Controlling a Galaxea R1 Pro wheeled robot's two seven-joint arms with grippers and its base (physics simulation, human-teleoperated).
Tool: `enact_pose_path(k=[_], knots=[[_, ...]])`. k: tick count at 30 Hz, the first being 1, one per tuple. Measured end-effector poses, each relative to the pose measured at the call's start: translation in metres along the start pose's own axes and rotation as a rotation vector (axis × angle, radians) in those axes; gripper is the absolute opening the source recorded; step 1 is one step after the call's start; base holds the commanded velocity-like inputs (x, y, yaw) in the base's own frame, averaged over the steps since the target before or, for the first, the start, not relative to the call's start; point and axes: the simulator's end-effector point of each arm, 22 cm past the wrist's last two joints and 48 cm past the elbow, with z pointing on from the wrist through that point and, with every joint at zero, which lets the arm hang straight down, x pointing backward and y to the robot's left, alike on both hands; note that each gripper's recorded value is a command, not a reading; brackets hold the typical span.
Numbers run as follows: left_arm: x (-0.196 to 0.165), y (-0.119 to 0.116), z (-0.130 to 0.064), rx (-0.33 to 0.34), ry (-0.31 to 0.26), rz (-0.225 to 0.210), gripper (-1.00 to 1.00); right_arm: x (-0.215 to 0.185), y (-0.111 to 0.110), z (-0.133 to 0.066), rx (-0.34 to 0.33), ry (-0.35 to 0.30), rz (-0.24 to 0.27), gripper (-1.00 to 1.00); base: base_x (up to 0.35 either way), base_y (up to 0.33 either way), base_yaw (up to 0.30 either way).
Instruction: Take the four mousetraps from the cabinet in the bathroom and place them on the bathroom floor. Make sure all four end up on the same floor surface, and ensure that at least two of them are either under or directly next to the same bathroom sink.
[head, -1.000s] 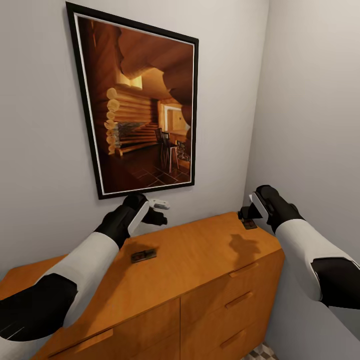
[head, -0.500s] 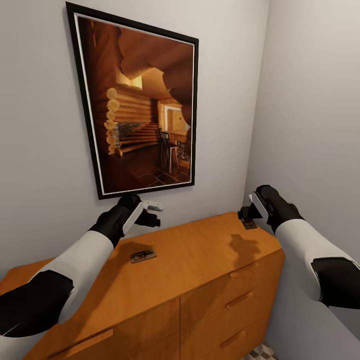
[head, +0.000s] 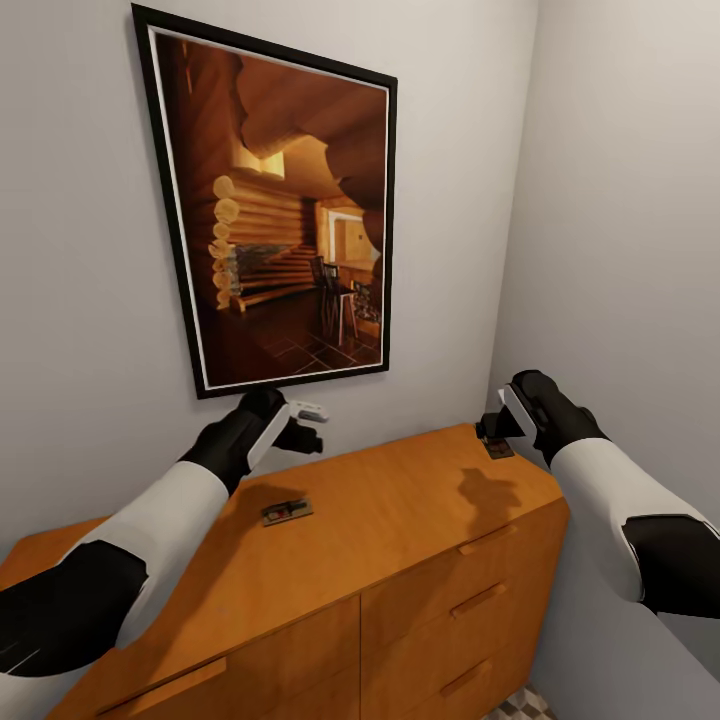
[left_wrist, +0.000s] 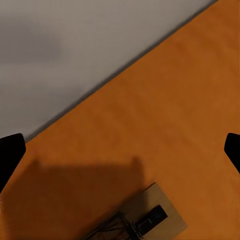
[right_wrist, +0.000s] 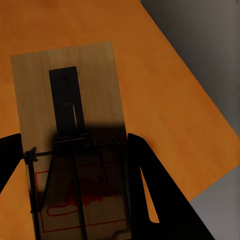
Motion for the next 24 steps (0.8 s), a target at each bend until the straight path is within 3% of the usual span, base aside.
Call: enact_pose_path(k=[10, 16, 24], knots=[[0.0011, -0.0045, 0.0008, -0.011, 0.003, 0.035, 1.00, 0.0000, 0.0000, 0.0001, 0.000, 0.000, 0.000, -1.00, -0.020, 0.000, 0.000], [0.0014, -0.0051, 0.0012, -0.012, 0.004, 0.040, 1.00, 0.0001, 0.0000, 0.0004, 0.000, 0.000, 0.000, -1.00, -0.191, 0.000, 0.000], [0.0035, -0.0008, 0.0020, -0.017, 0.009, 0.036, 1.00, 0.0003, -0.0002, 0.0002, 0.001, 0.001, 0.000, -1.00, -0.045, 0.000, 0.000]])
